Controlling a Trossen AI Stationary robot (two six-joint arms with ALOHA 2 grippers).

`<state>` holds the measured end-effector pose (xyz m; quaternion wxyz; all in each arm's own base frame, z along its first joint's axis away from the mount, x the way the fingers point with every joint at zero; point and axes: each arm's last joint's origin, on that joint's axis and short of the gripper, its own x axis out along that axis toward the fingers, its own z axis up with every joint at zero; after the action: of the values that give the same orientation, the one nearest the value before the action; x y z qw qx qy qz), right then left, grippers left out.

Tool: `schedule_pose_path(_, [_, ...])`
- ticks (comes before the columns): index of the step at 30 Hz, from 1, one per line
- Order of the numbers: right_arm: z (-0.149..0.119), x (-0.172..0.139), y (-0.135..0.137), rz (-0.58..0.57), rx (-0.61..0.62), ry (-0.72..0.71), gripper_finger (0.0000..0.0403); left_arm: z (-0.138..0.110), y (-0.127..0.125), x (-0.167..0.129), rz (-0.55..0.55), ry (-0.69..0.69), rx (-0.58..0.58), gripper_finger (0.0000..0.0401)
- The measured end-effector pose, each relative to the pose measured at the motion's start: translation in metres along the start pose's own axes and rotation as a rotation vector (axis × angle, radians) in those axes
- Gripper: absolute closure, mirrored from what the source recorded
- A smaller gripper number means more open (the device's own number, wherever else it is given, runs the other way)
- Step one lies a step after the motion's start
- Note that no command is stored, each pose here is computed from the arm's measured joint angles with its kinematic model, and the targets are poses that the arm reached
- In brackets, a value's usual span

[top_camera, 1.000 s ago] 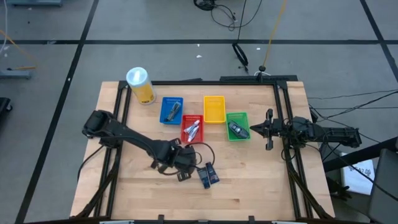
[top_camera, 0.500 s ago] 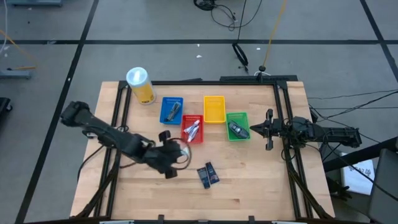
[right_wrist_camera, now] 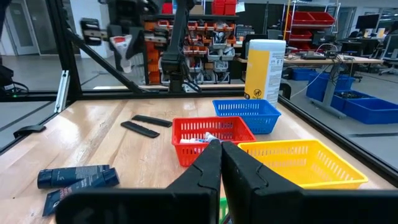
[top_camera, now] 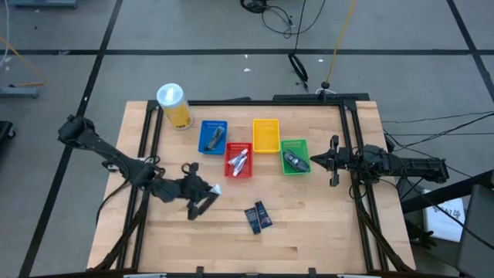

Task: Pick & Place Travel size toiletries
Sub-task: Put the white toothpaste into the red bin

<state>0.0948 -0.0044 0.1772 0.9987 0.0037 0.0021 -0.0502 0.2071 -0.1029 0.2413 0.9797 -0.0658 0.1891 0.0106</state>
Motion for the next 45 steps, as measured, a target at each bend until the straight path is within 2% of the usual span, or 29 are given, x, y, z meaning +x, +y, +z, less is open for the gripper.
schedule_pose_path(3, [0.0, 0.0, 0.0, 0.0, 0.0, 0.0, 0.0399, -0.012, 0.015, -0.003, -0.01, -0.135, -0.036, 0.0382])
schedule_pose_path(8, [0.0, 0.0, 0.0, 0.0, 0.0, 0.0, 0.0399, -0.019, 0.042, -0.003, 0.011, -0.388, -0.2, 0.0382])
schedule_pose_path(12, [0.0, 0.0, 0.0, 0.0, 0.0, 0.0, 0.0399, -0.014, 0.063, 0.0, 0.119, -0.458, -0.368, 0.0382])
schedule_pose_path(16, [0.0, 0.0, 0.0, 0.0, 0.0, 0.0, 0.0399, -0.012, 0.078, 0.005, 0.173, -0.483, -0.491, 0.0382])
schedule_pose_path(19, [0.0, 0.0, 0.0, 0.0, 0.0, 0.0, 0.0399, -0.012, 0.085, 0.014, 0.22, -0.448, -0.518, 0.0382])
schedule_pose_path(22, [0.0, 0.0, 0.0, 0.0, 0.0, 0.0, 0.0399, -0.001, 0.087, 0.024, 0.254, -0.427, -0.517, 0.0382])
schedule_pose_path(29, [0.0, 0.0, 0.0, 0.0, 0.0, 0.0, 0.0399, 0.024, 0.088, 0.059, 0.359, -0.269, -0.506, 0.0382])
schedule_pose_path(32, [0.0, 0.0, 0.0, 0.001, 0.0, 0.0, 0.0399, 0.027, 0.088, 0.077, 0.411, -0.169, -0.474, 0.0382])
schedule_pose_path(36, [0.0, 0.0, 0.0, 0.0, 0.0, 0.0, 0.0399, 0.032, 0.092, 0.094, 0.453, -0.113, -0.468, 0.0382])
schedule_pose_path(39, [0.0, 0.0, 0.0, 0.001, 0.0, 0.0, 0.0399, 0.024, 0.098, 0.106, 0.49, -0.049, -0.507, 0.0382])
schedule_pose_path(45, [0.0, 0.0, 0.0, 0.0, 0.0, 0.0, 0.0399, 0.007, 0.106, 0.125, 0.465, 0.031, -0.603, 0.0382])
